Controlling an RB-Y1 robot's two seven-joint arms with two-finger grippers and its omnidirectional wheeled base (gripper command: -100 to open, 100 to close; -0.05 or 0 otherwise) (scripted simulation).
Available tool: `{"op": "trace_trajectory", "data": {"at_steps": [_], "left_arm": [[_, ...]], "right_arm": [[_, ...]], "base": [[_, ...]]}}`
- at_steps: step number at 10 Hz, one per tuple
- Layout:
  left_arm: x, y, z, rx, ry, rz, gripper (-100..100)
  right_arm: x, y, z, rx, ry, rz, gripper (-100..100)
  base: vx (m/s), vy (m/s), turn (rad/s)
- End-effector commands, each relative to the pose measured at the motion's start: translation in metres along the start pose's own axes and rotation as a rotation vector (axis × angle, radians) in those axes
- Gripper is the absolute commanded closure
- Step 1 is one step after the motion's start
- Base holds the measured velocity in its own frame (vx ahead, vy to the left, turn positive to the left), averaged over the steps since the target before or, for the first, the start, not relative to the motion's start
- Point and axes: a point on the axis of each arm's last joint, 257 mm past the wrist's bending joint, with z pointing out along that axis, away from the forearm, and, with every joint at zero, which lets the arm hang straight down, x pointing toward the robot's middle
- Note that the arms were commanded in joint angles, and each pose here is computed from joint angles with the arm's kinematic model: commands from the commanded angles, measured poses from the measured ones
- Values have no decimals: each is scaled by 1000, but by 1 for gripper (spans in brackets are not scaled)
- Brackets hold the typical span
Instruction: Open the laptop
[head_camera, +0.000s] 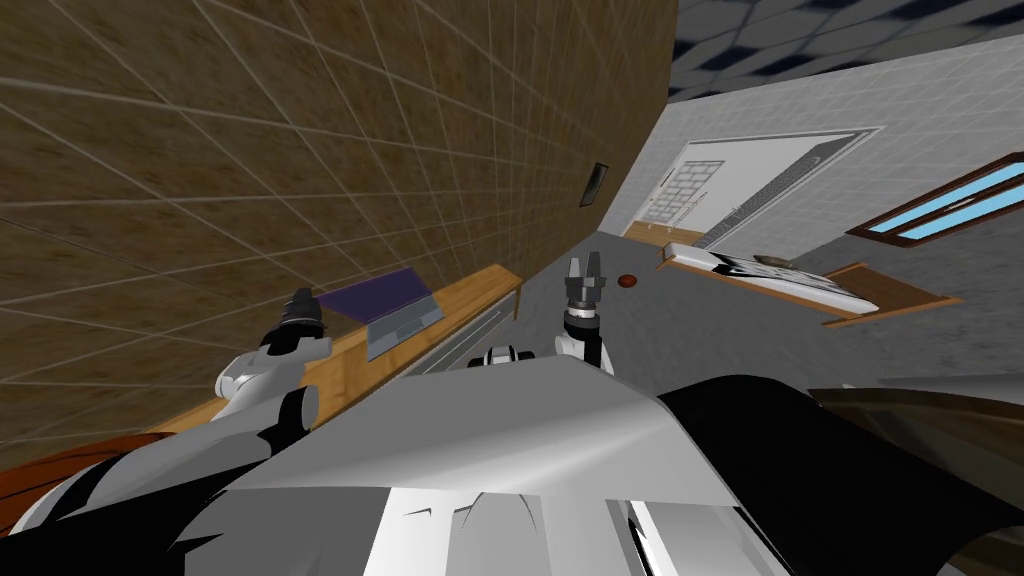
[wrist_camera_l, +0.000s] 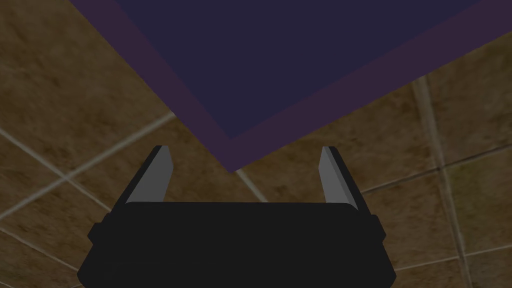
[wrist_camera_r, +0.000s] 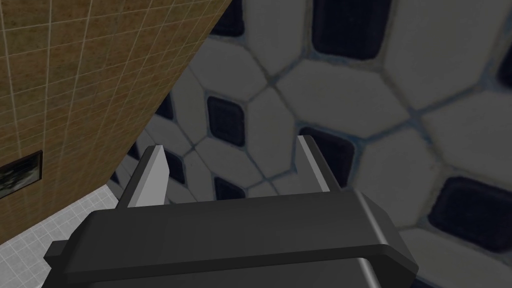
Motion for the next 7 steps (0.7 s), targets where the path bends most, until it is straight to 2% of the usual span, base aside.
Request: {"op": "trace_trajectory", "data": {"at_steps": [1, 4, 6, 7], "left_arm": [[-5, 6, -2, -11, -18, 27, -100], [-11, 16, -5, -29, -37, 57, -100], [-11, 14, -4, -26, -34, 53, -100], [-11, 14, -4, -26, -34, 52, 100]], "right_arm": [[0, 0, 0, 0, 0, 0, 0], [0, 0, 0, 0, 0, 0, 0], [0, 0, 0, 0, 0, 0, 0], [0, 0, 0, 0, 0, 0, 0]], "base": [[6, -8, -45], [5, -9, -58], [0, 0, 0], [0, 0, 0]]}}
